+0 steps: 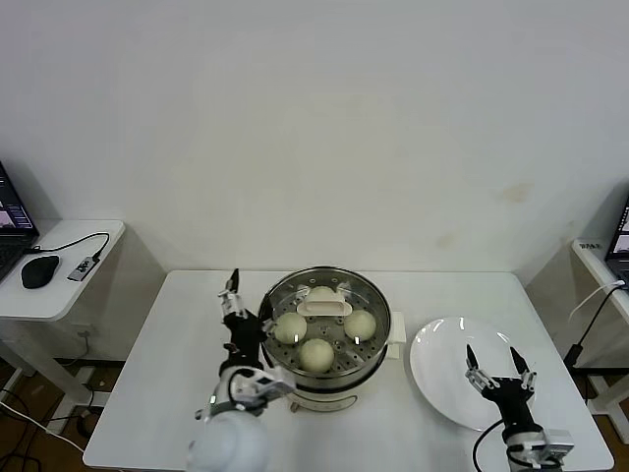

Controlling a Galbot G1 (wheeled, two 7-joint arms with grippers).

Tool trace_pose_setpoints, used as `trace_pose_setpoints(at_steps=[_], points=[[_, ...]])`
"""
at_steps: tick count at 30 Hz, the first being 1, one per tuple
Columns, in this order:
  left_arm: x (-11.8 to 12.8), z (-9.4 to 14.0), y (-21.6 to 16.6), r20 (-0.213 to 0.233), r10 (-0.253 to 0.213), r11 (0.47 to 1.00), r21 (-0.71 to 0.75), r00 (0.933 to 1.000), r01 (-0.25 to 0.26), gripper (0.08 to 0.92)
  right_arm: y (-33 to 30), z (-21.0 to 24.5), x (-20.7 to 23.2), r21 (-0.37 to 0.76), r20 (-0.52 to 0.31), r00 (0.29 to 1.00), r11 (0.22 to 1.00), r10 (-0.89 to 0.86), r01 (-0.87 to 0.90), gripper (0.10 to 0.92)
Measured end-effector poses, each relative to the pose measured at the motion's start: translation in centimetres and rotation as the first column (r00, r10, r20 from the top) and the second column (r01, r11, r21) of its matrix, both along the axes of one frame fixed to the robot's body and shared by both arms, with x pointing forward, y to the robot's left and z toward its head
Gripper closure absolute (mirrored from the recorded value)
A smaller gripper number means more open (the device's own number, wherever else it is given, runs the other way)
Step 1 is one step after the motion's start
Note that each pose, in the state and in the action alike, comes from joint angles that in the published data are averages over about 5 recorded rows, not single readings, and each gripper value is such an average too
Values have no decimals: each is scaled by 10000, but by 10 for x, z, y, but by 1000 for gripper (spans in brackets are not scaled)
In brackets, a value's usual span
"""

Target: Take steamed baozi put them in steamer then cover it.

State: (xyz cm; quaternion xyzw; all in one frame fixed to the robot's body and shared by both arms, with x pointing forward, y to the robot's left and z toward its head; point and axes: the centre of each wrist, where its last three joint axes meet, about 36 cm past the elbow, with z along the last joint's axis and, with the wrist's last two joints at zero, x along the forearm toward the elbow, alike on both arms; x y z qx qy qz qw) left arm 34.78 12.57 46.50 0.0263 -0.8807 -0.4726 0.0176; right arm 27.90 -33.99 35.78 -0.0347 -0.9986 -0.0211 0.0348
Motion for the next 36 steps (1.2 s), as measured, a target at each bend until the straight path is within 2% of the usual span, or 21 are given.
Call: trace_pose_setpoints(at_steps=[4, 7, 12, 17, 24, 30, 36], points=[[6, -10, 22, 119, 90, 9954, -951, 9999, -78, 177, 1, 2, -2, -115, 101, 9998, 9998, 185, -184, 200], [7, -15, 40, 50, 157, 9830, -1828, 9999, -145, 177, 2, 3, -5, -220, 121, 9994, 9992, 329, -327, 200], [1, -27, 70, -408, 213, 9405, -3382, 9989, -338, 177, 2, 5, -12, -368, -43, 9989, 9982, 465, -466, 200], [-14, -47, 91, -1021, 136, 8851, -4616, 9947, -594, 177, 1, 8, -22, -410, -354, 9981, 9978, 507, -522, 200], [-44, -72, 105, -1703, -4, 8113, -5761, 9854, -992, 177, 3, 8, -37, -296, -954, 9933, 9973, 646, -677, 200], [-71, -86, 110, -2351, 1, 7691, -6212, 9720, -1503, 177, 9, 11, -46, 11, -1531, 9850, 9968, 794, -802, 200], [-88, -94, 115, -2757, -53, 7415, -6460, 9612, -1812, 177, 11, 14, -52, 10, -1960, 9760, 9953, 951, -968, 200]])
